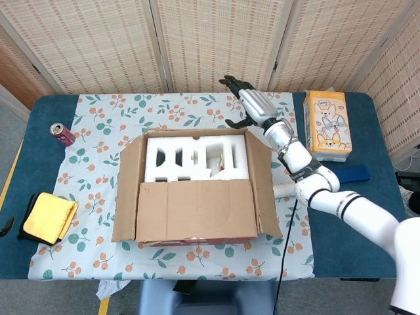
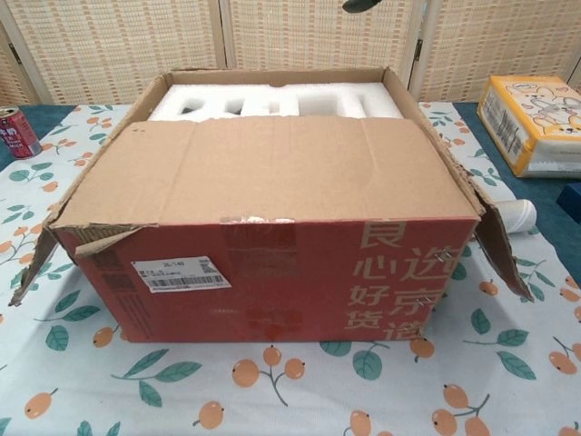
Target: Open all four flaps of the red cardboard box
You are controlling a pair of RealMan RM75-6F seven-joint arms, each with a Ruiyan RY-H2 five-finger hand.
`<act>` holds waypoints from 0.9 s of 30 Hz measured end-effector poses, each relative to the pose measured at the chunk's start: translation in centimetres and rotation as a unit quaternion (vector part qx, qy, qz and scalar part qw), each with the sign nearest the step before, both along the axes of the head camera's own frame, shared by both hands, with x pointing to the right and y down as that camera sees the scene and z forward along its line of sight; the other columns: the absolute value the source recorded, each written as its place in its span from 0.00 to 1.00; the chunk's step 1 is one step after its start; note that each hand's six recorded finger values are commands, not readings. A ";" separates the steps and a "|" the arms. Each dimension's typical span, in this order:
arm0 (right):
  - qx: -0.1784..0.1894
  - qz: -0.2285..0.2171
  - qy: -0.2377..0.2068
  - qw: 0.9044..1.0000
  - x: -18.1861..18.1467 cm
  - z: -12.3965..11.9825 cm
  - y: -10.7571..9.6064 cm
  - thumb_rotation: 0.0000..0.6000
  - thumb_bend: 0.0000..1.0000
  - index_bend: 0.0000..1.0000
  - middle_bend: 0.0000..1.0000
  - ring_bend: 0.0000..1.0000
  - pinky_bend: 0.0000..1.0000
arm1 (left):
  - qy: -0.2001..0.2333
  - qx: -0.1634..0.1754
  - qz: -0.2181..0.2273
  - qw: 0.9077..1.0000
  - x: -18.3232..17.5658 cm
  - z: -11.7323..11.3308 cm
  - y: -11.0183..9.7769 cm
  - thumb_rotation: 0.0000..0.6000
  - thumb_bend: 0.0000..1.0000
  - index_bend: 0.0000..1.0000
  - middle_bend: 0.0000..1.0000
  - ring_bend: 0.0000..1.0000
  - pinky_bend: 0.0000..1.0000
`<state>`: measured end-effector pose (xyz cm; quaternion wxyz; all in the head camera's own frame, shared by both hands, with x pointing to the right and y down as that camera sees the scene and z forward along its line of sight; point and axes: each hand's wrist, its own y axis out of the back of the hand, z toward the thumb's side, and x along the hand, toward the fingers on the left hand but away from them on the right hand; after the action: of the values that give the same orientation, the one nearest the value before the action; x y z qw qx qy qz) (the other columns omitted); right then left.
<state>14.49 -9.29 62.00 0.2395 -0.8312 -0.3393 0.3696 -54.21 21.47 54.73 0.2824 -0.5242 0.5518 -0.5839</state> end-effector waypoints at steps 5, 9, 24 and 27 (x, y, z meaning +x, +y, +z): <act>-0.080 -0.001 -0.074 0.994 0.6 -1.8 2.9 1.00 0.38 0.00 0.00 0.00 0.16 | -0.011 0.001 -0.006 1.000 -0.2 0.3 -0.2 1.00 0.32 0.00 0.01 0.00 0.01; -0.130 0.016 -0.121 0.984 1.5 -2.4 4.0 1.00 0.38 0.00 0.00 0.00 0.24 | -0.023 0.007 -0.010 1.000 -0.3 0.4 -0.3 1.00 0.32 0.00 0.01 0.00 0.01; -0.315 0.002 -0.225 0.922 3.0 -0.5 8.5 1.00 0.38 0.00 0.00 0.00 0.32 | -0.023 0.015 -0.014 1.000 -0.4 0.2 -0.3 1.00 0.32 0.00 0.00 0.00 0.01; -0.332 -0.028 -0.213 0.919 3.1 0.1 9.2 1.00 0.38 0.00 0.00 0.00 0.32 | -0.021 0.018 -0.015 1.000 -0.4 0.1 -0.3 1.00 0.32 0.00 0.00 0.00 0.01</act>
<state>17.57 -0.13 62.08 -0.1177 -0.9312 -0.2164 0.2688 -54.62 21.16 54.82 0.2943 -0.4984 0.5643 -0.5887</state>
